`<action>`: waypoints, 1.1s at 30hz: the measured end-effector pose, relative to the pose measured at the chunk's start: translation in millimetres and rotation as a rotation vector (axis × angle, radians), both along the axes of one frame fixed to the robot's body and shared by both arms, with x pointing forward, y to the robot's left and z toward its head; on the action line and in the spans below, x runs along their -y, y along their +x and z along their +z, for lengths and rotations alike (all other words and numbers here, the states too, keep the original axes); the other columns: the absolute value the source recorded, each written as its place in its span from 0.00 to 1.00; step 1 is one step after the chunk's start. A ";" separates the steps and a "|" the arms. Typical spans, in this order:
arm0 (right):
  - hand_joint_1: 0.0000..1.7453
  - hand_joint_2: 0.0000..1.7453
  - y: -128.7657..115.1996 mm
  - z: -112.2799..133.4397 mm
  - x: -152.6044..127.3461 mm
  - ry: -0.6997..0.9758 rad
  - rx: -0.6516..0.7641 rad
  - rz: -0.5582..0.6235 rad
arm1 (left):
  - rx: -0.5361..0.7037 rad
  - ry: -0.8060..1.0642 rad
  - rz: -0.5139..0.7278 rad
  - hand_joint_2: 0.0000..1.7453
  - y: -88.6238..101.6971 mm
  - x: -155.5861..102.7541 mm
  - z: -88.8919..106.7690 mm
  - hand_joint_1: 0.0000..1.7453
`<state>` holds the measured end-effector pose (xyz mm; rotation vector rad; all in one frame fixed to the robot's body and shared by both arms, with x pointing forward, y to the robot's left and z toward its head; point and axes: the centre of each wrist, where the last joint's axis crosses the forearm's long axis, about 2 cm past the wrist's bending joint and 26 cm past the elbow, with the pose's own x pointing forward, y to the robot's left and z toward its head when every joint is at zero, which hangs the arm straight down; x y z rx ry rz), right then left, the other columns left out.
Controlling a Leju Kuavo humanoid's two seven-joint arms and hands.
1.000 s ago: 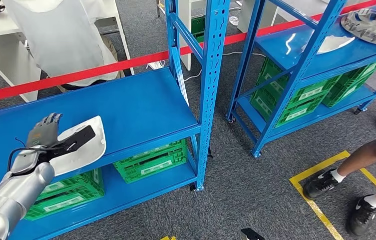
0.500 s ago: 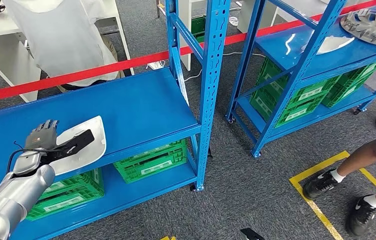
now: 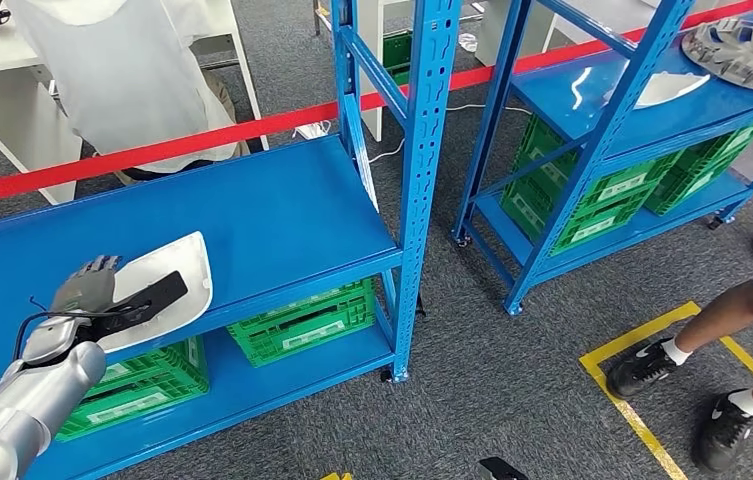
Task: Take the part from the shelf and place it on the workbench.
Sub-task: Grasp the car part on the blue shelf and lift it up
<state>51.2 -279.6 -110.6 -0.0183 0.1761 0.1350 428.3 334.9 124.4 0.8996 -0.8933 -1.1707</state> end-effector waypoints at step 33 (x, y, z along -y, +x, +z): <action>0.00 0.00 0.7 0.1 0.0 0.000 0.001 0.002 | 0.041 -0.064 -0.068 1.00 -0.1 13.2 -1.3 0.00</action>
